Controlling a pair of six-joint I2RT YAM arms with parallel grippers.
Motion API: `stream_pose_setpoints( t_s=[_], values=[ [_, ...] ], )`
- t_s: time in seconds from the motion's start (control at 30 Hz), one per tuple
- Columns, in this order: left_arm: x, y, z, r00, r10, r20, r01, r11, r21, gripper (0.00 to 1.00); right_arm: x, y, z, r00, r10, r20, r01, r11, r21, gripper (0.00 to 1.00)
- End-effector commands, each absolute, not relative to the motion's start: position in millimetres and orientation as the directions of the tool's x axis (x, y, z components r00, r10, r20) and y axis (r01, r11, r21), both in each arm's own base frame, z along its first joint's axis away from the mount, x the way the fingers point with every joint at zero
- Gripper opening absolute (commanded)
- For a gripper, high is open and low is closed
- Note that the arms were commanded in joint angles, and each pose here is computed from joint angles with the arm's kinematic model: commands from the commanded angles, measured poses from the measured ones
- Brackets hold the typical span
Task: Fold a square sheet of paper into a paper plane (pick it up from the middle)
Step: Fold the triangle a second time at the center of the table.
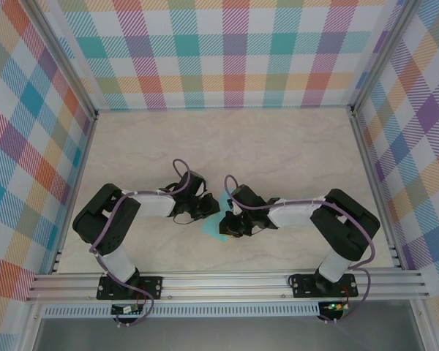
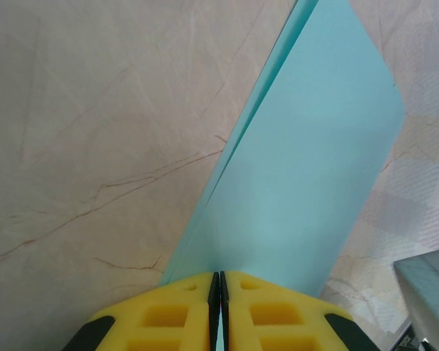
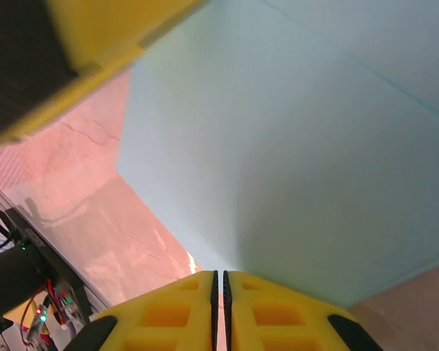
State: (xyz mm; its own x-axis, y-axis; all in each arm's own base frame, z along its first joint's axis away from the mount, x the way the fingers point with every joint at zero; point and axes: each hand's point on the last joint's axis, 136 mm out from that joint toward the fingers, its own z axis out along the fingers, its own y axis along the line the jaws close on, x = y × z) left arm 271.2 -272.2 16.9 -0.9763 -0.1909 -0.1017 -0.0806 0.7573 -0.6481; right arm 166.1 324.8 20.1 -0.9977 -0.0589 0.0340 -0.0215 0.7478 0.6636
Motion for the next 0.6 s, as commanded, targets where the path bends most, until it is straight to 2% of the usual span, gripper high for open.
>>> stream_pose_setpoints(
  t_s=[0.0, 0.17, 0.43, 0.57],
  values=[
    [259.2, -254.7, -8.4, -0.975, -0.211, -0.071, -0.134, 0.814, -0.565, 0.13, 148.4, 315.8, 4.4, -0.992, -0.074, 0.099, 0.008, 0.763, 0.646, 0.13],
    [259.4, -255.5, -7.3, -0.975, -0.212, -0.071, -0.135, 0.81, -0.57, 0.13, 145.0, 309.8, 5.6, -0.992, -0.077, 0.096, 0.001, 0.774, 0.633, 0.13],
    [258.1, -254.8, -6.8, -0.974, -0.215, -0.068, -0.139, 0.809, -0.571, 0.13, 151.1, 324.8, 37.2, -0.994, -0.105, 0.029, -0.056, 0.72, 0.692, 0.15],
    [257.8, -254.9, -7.0, -0.974, -0.218, -0.066, -0.141, 0.807, -0.573, 0.13, 148.2, 327.6, 29.0, -0.991, -0.12, 0.051, -0.051, 0.721, 0.691, 0.15]
  ],
)
